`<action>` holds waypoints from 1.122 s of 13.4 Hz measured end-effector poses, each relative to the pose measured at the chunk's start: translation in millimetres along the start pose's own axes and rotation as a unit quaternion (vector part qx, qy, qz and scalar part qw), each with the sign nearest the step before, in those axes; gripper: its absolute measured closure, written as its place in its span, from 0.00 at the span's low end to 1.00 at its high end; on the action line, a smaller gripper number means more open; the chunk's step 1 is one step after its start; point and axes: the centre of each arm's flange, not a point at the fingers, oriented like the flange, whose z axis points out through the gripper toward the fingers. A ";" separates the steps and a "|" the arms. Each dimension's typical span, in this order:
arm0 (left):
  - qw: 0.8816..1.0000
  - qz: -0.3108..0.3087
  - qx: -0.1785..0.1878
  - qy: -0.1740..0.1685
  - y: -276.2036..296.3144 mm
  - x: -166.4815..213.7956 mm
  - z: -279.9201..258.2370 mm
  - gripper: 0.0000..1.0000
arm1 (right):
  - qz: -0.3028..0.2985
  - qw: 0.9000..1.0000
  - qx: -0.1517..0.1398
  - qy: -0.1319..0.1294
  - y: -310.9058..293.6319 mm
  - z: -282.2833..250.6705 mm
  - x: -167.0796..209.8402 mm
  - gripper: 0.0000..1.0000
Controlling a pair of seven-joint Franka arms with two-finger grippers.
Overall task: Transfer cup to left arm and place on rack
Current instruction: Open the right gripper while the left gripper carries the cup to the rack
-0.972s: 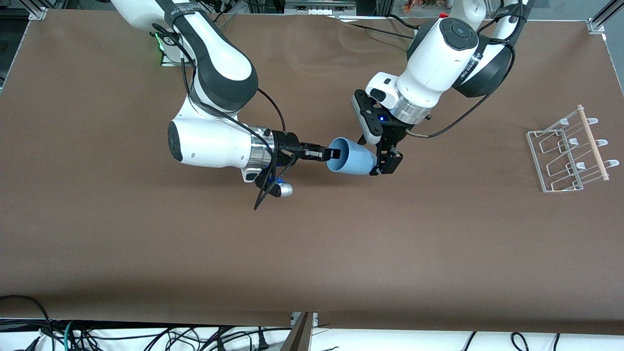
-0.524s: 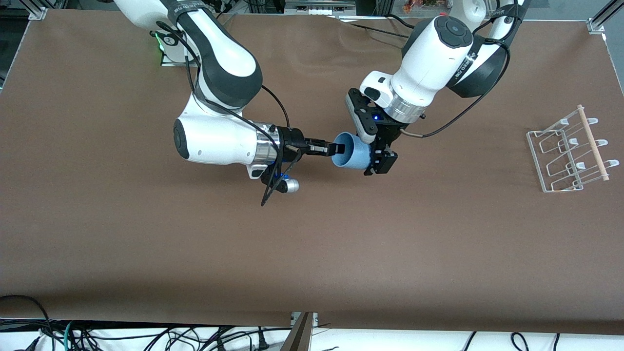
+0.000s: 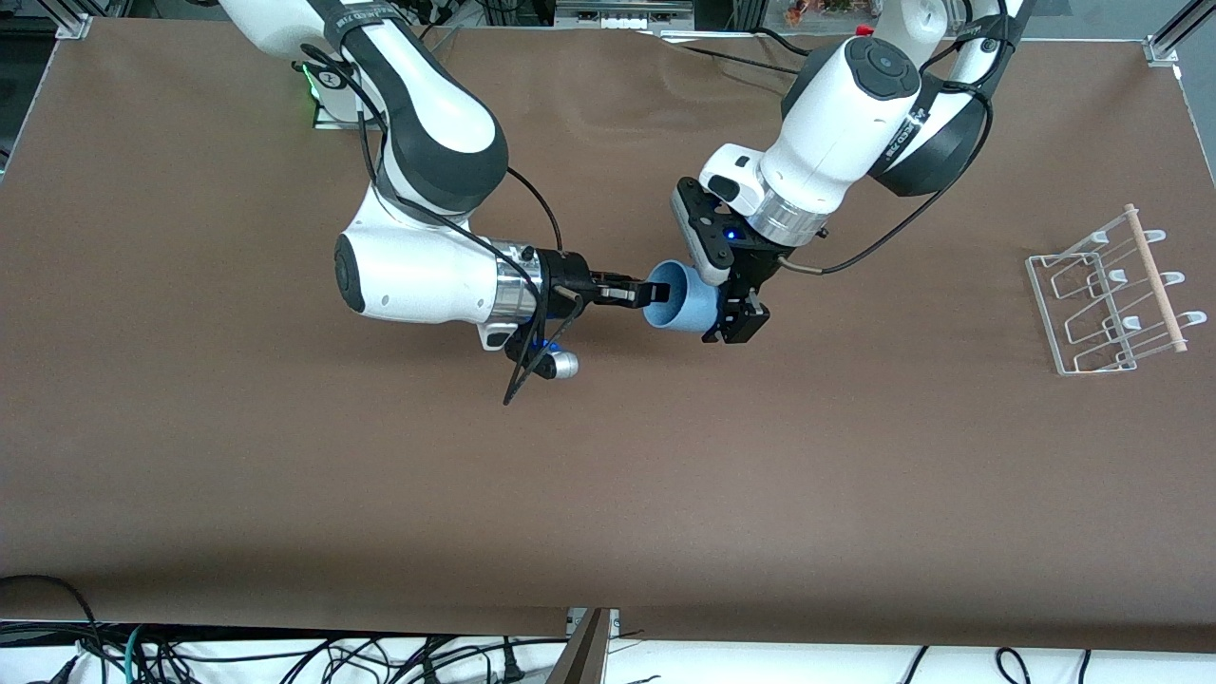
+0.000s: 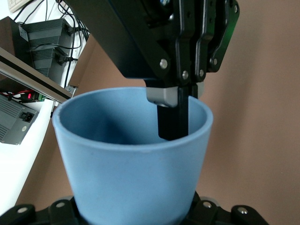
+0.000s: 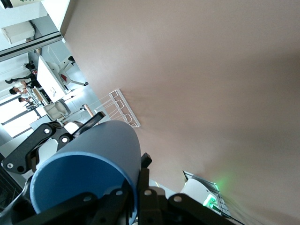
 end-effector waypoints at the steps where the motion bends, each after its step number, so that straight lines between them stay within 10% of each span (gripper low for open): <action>1: 1.000 0.004 0.001 0.000 -2.6 -1.0 -2.1 0.27 | -0.001 1.000 0.002 0.001 -1.4 -0.2 -0.6 0.93; 10: 0.995 -0.077 -0.015 -0.066 -85.8 -104.5 -45.6 0.28 | 0.023 1.000 0.013 -0.011 20.2 -128.4 52.3 0.00; 15: 0.961 -0.176 -0.086 -0.193 -138.6 -246.3 -92.1 0.28 | -0.010 0.995 -0.098 0.010 58.0 -157.6 71.1 0.00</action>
